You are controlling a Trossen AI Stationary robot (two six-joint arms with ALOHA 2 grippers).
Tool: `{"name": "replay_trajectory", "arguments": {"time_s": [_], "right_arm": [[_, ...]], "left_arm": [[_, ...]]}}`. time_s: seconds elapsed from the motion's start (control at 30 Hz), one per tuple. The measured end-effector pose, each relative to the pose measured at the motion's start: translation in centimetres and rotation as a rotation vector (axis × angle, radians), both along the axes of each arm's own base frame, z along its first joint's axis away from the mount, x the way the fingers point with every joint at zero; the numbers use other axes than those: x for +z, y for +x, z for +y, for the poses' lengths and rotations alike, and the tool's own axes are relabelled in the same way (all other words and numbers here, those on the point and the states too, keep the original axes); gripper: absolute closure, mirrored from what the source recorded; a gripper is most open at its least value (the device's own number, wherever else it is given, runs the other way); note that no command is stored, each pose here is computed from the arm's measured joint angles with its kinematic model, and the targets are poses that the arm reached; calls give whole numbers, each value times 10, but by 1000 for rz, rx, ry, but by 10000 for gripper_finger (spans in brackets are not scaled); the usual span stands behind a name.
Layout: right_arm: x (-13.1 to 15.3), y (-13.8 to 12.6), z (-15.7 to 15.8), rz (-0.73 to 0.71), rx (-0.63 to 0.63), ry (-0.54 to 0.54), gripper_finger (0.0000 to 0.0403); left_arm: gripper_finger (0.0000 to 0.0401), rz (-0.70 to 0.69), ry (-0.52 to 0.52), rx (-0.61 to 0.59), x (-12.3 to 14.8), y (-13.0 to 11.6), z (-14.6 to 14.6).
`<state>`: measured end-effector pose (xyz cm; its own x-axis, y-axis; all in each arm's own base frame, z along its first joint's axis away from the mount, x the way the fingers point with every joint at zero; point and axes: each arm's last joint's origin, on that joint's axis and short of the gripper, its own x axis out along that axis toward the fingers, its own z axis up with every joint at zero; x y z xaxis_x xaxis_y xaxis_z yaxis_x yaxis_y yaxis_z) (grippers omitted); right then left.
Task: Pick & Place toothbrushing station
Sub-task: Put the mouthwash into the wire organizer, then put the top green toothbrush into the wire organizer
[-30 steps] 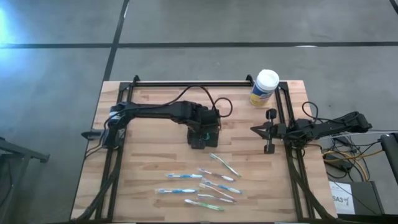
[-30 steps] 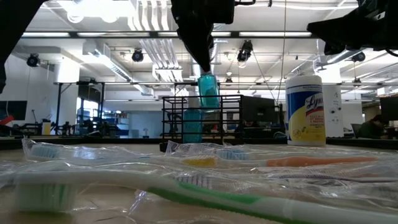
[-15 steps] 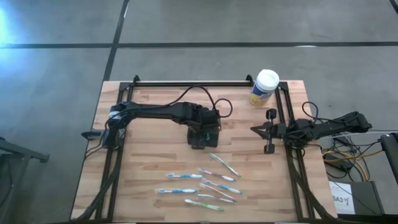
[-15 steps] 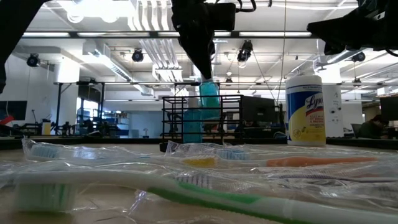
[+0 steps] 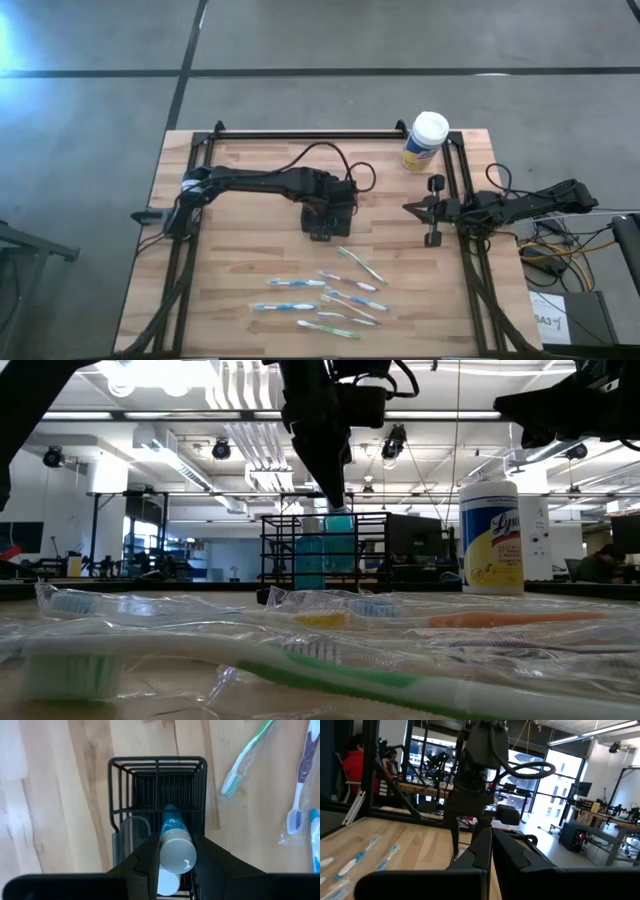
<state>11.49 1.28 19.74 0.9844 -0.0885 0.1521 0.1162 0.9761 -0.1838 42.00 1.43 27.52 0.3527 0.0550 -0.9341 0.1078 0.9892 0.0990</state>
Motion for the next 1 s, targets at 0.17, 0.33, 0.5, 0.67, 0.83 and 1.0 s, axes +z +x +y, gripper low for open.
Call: {"name": "replay_trajectory", "arguments": {"time_s": [0.17, 0.33, 0.5, 0.67, 0.83, 1.0], "right_arm": [[0, 0, 0, 0, -1, -4, 392], [0, 0, 0, 0, 0, -3, 392], [0, 0, 0, 0, 0, -3, 392], [0, 0, 0, 0, 0, -3, 392], [0, 0, 0, 0, 0, -3, 392], [0, 0, 0, 0, 0, -3, 392]], "left_arm": [[303, 17, 1, -3, -9, 0, 0], [303, 28, 1, -2, -15, -1, 0], [270, 12, 4, -8, -14, 0, 0], [213, 8, 13, -17, -14, 1, 1], [202, -2, 12, -18, -14, 2, 1], [203, -7, 11, -18, -13, 2, 1]]}}
